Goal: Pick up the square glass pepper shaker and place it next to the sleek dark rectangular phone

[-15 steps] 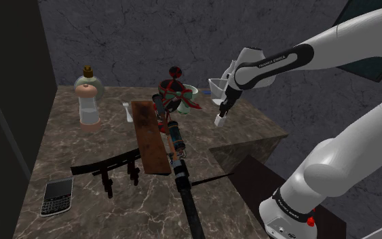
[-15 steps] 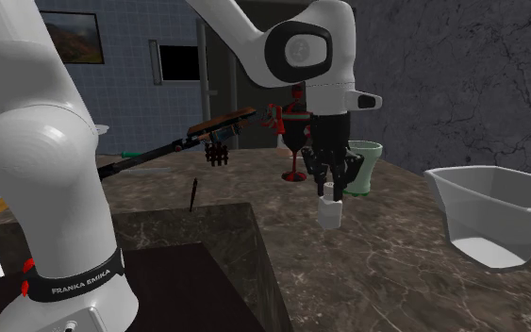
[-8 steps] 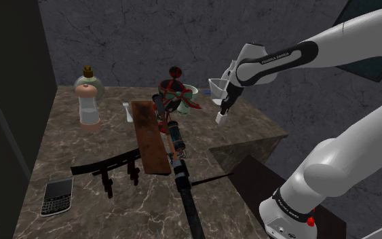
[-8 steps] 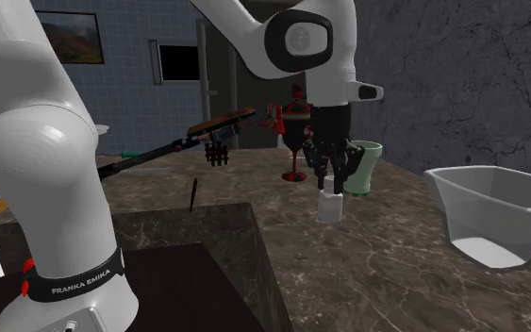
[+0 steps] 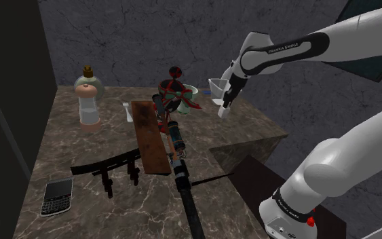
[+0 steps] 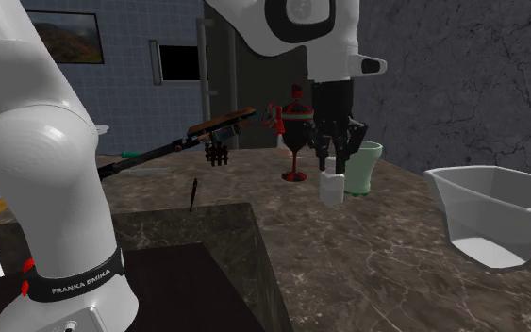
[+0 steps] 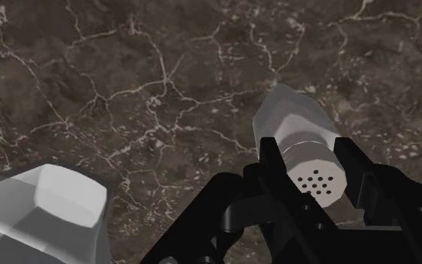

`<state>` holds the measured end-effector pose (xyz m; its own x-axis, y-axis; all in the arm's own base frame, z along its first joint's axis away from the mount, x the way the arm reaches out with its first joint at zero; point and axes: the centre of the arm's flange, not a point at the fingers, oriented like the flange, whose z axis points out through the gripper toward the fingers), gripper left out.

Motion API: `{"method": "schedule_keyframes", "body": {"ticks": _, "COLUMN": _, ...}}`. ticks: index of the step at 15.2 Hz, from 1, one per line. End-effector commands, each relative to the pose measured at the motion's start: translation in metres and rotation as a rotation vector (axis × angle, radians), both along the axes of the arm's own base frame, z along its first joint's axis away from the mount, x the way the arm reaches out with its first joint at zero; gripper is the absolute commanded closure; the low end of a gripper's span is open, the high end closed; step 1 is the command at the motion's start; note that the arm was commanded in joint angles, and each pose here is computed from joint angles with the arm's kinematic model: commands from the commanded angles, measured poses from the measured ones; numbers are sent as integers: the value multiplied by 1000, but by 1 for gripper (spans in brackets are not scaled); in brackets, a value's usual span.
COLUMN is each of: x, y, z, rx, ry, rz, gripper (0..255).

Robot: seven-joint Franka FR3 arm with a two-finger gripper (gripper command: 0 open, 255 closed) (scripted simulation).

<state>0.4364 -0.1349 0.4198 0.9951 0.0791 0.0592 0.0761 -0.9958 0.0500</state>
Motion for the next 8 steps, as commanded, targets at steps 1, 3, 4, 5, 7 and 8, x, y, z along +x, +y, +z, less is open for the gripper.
{"method": "schedule_keyframes", "body": {"ticks": 1, "x": 0, "y": 0, "z": 11, "rx": 0, "ry": 1, "rz": 0, "gripper": 255}}
{"method": "schedule_keyframes", "body": {"ticks": 3, "x": 0, "y": 0, "z": 21, "rx": 0, "ry": 1, "rz": 0, "gripper": 255}}
{"method": "schedule_keyframes", "body": {"ticks": 4, "x": 0, "y": 0, "z": 26, "rx": 0, "ry": 1, "rz": 0, "gripper": 255}}
{"method": "schedule_keyframes", "body": {"ticks": 5, "x": 0, "y": 0, "z": 32, "rx": 0, "ry": 1, "rz": 0, "gripper": 255}}
{"method": "schedule_keyframes", "body": {"ticks": 7, "x": 0, "y": 0, "z": 42, "rx": 0, "ry": 1, "rz": 0, "gripper": 255}}
{"method": "schedule_keyframes", "body": {"ticks": 8, "x": 0, "y": 0, "z": 48, "rx": 0, "ry": 1, "rz": 0, "gripper": 255}}
